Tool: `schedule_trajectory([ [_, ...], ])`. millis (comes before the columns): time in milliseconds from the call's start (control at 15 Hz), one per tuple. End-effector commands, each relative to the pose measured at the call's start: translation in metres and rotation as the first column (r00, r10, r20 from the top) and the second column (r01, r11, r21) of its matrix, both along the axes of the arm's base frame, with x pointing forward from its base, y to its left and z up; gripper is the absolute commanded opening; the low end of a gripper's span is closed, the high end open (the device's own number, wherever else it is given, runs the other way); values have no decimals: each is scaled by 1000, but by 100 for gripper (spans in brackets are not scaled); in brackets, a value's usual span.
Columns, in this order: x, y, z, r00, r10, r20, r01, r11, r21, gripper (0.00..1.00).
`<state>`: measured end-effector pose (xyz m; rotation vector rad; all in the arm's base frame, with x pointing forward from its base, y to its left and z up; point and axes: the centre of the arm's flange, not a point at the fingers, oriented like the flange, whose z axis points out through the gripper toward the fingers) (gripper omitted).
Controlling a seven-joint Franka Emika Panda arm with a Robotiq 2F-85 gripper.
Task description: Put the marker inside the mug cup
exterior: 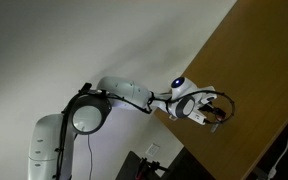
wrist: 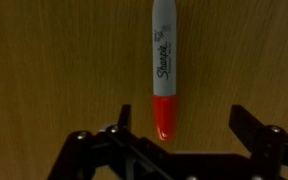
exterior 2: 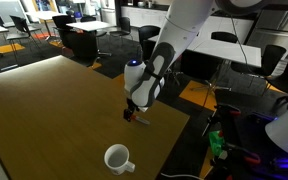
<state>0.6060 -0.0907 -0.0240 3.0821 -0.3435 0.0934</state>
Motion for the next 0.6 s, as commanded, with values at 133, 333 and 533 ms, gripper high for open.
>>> schedule_trajectory([
  [133,19,4,-13,999,31,-45,-30,1000,6,100],
  [333,15,9,-18,996,36,-85,-35,999,15,100],
  [533,8,12,-20,995,38,-97,-36,999,20,100],
])
